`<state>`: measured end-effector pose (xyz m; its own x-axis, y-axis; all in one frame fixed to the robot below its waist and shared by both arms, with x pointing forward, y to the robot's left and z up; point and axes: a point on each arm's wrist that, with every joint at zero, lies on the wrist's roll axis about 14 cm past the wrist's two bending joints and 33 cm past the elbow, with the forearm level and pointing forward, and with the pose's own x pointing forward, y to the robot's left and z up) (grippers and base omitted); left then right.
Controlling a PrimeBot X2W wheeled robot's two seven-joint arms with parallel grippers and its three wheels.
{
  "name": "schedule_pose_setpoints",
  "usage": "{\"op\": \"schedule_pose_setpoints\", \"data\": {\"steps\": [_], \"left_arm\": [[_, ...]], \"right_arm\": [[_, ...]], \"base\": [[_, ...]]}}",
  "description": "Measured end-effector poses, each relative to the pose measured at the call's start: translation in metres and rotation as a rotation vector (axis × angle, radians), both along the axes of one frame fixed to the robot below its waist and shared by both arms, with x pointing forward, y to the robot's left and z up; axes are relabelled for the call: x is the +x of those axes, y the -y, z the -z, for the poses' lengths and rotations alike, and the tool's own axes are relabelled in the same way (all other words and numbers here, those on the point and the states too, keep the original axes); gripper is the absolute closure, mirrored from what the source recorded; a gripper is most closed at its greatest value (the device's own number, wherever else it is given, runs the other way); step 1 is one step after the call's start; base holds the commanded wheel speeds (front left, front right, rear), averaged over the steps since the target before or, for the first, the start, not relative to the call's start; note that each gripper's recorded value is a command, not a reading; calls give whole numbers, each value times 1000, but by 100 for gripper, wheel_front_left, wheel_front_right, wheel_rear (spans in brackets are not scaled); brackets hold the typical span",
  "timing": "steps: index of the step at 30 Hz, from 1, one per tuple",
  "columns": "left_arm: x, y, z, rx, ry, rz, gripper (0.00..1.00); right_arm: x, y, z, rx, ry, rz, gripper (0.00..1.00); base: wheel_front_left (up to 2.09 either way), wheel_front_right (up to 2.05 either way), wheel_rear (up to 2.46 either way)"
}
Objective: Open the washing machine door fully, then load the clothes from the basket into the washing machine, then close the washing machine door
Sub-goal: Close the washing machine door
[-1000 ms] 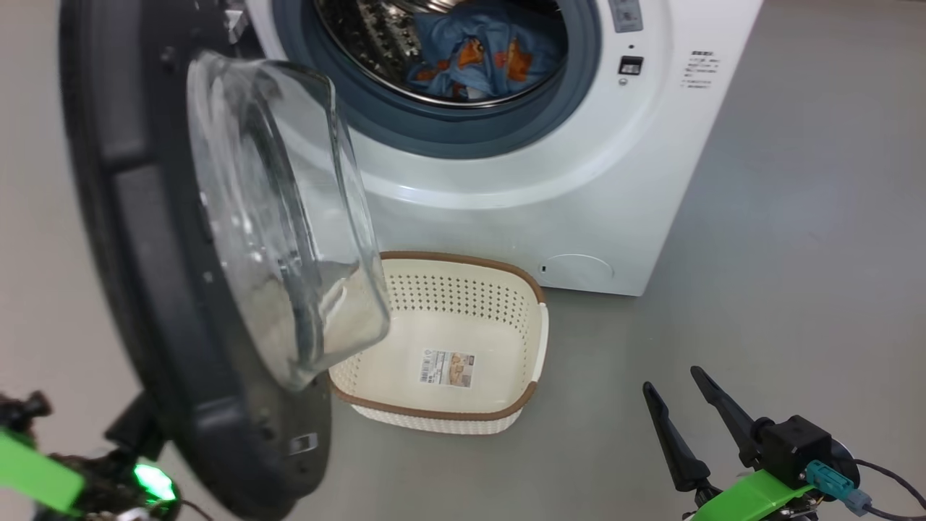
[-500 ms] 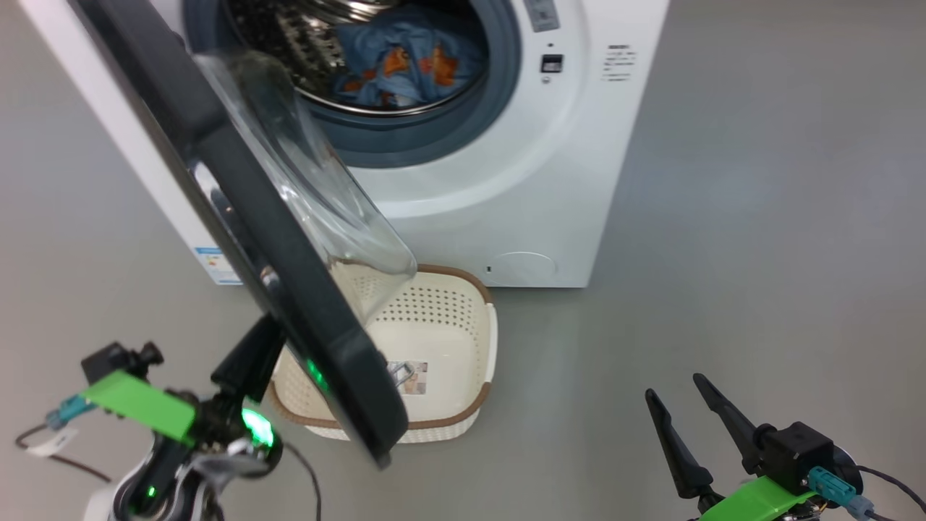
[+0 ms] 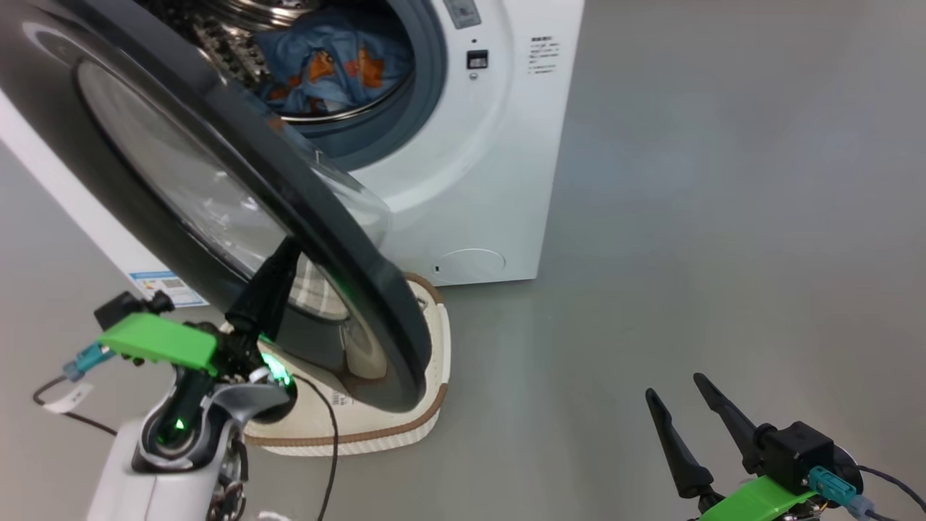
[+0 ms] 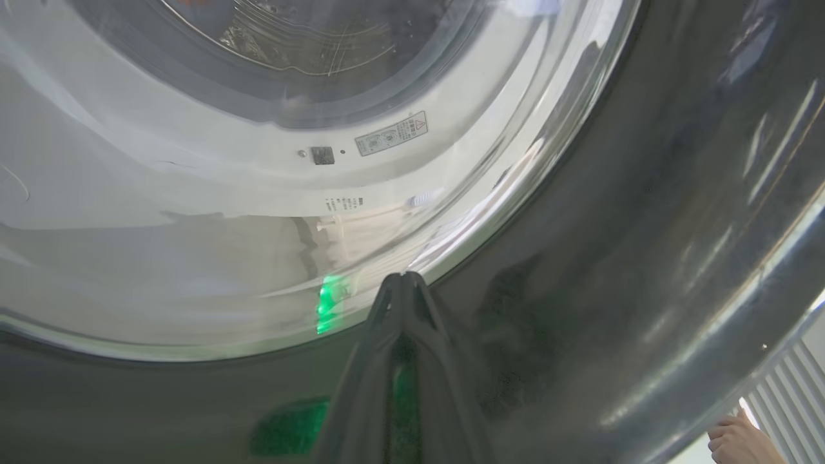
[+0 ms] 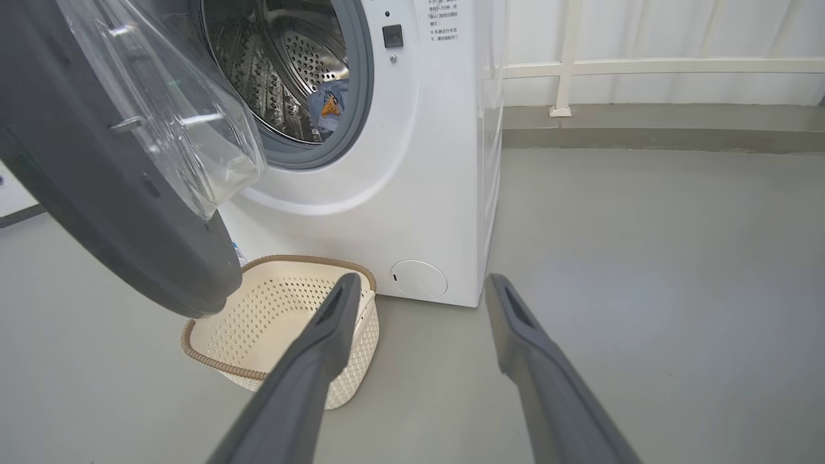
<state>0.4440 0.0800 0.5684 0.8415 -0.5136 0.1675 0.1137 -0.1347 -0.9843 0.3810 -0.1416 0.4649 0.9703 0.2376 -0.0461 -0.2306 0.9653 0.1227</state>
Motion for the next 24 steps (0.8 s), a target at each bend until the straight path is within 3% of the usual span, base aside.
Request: {"op": "schedule_pose_setpoints", "data": {"steps": [14, 24], "left_arm": [[47, 40, -9, 67, -12, 10, 100], [84, 63, -39, 103, 39, -91, 100]], "right_arm": [[-5, 15, 5, -3, -18, 49, 0], [-10, 25, 8, -8, -29, 79, 0]], "base": [[0, 0, 0], [0, 0, 0]]}}
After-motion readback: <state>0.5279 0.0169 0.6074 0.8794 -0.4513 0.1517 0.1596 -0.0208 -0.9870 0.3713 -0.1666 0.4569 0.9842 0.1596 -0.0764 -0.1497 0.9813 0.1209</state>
